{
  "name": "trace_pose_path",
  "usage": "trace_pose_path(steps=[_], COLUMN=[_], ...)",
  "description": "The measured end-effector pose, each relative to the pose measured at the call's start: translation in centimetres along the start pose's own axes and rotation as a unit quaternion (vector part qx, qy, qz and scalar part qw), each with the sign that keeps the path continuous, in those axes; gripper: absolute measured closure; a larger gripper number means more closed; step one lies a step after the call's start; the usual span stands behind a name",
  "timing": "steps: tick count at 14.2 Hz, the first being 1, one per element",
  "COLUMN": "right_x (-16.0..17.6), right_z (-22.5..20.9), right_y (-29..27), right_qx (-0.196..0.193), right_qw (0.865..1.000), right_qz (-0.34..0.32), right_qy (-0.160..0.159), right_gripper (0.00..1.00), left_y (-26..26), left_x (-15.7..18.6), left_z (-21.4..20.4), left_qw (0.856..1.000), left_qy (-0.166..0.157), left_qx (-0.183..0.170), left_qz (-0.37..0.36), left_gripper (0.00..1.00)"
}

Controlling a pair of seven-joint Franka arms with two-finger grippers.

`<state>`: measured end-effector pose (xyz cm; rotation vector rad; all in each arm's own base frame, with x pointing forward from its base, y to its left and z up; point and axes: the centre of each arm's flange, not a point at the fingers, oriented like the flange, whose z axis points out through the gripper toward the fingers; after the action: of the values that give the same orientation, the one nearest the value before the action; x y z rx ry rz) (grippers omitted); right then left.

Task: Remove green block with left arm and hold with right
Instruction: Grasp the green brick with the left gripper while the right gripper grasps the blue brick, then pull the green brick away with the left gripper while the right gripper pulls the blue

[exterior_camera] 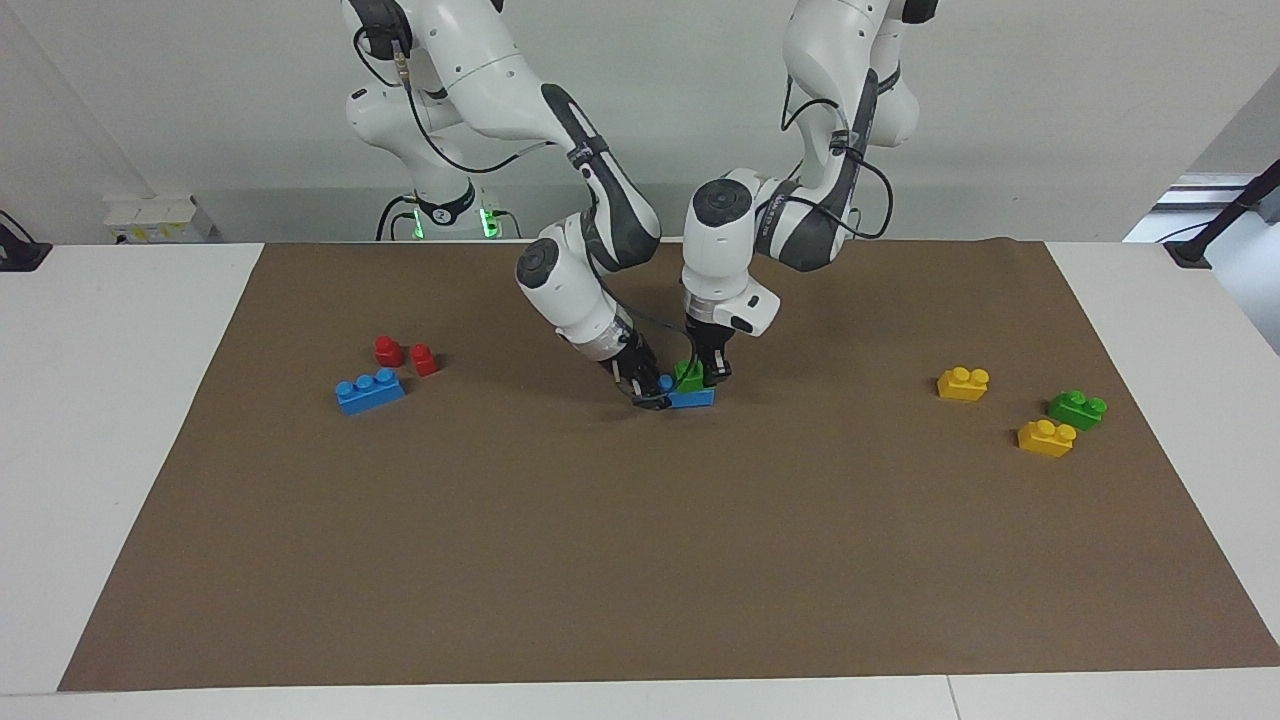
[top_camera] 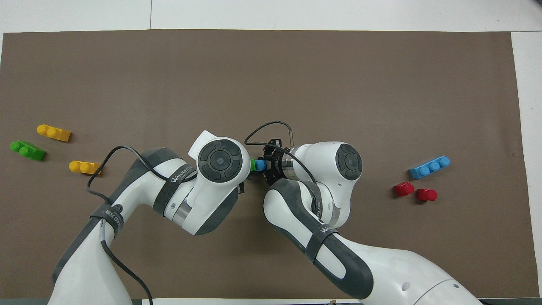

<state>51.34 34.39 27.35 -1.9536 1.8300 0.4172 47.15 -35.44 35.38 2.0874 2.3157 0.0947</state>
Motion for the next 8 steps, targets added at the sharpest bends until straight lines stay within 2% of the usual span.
trace_pose_path(steps=[3, 8], right_x=[0.1, 0.5], right_z=[-0.1, -0.9], right_y=[-0.1, -1.2], right_qx=[0.002, 0.003], right_qw=[1.000, 1.000], right_qz=[0.001, 0.005], right_qy=[0.000, -0.004], right_gripper=[0.65, 0.65], left_y=[0.2, 2.5], left_x=[0.5, 4.2], left_z=[-1.8, -5.2], left_qw=[1.000, 1.000], left_qy=[-0.005, -0.013], left_qx=[-0.006, -0.020], left_qz=[-0.001, 0.001], left_gripper=[0.65, 0.65])
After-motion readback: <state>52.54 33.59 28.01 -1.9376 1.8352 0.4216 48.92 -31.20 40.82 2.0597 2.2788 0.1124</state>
